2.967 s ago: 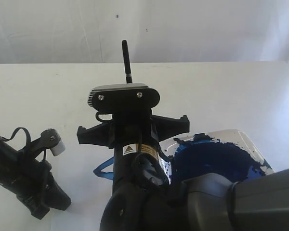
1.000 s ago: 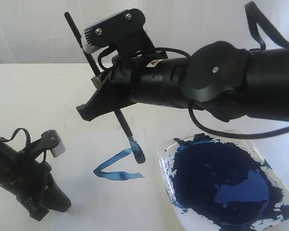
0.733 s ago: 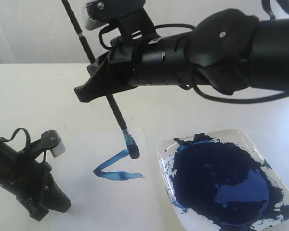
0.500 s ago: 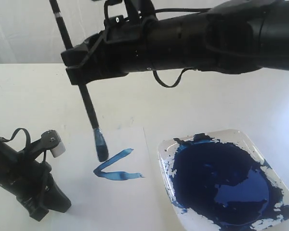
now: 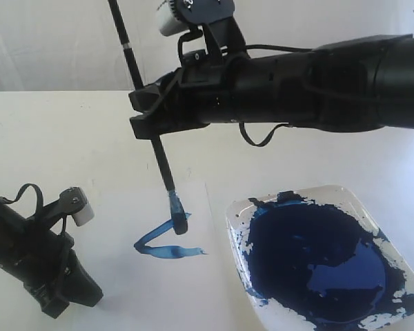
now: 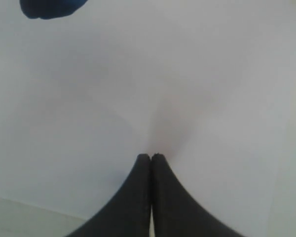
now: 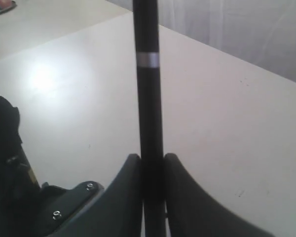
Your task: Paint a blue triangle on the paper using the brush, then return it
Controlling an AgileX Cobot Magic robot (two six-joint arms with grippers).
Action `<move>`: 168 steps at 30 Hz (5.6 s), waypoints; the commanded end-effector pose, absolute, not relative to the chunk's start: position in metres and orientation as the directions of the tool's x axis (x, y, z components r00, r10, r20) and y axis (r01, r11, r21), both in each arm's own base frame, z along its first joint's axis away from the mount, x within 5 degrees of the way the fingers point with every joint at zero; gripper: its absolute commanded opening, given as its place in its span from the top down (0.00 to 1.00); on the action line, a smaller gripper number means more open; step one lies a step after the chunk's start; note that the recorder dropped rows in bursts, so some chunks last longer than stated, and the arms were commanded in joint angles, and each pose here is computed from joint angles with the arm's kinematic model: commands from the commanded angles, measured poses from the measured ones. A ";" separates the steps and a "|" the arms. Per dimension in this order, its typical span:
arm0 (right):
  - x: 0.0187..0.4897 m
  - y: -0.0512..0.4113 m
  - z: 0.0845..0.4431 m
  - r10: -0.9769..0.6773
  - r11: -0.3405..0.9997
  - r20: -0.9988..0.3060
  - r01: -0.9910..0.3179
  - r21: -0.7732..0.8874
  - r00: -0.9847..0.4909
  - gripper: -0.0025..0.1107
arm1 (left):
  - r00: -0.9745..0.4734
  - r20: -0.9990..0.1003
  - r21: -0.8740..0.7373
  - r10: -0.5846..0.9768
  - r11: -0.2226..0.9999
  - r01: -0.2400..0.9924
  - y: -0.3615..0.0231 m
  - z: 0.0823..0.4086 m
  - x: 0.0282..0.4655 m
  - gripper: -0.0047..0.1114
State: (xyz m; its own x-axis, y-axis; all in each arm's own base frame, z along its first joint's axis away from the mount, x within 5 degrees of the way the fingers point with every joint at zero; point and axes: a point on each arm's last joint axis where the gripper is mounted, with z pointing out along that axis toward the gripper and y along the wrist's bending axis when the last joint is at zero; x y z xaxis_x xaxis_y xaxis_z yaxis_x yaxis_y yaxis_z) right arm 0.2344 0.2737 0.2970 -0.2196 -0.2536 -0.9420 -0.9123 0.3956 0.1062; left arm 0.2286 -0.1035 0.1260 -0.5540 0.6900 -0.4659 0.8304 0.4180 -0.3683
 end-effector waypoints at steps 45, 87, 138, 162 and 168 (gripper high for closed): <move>0.263 0.288 0.249 -0.369 0.446 -0.905 -0.895 0.029 -0.213 0.98 | -0.554 -0.466 -0.391 0.690 0.401 0.828 -0.105 0.127 0.225 0.96; 0.292 0.322 0.242 -0.377 0.362 -0.921 -0.931 -0.049 -0.098 0.98 | -0.554 -0.466 -0.390 0.690 0.402 0.828 -0.105 0.127 0.225 0.96; 0.290 0.310 0.250 -0.398 0.475 -0.875 -0.878 0.060 -0.275 0.98 | -0.554 -0.466 -0.391 0.690 0.401 0.828 -0.105 0.127 0.225 0.96; 0.299 0.308 0.257 -0.314 0.579 -0.901 -0.813 0.070 -0.301 0.98 | -0.554 -0.466 -0.390 0.690 0.402 0.828 -0.105 0.127 0.225 0.96; 0.297 0.311 0.261 -0.283 0.548 -0.921 -0.833 0.073 -0.267 0.98 | -0.554 -0.466 -0.390 0.690 0.402 0.828 -0.105 0.127 0.225 0.96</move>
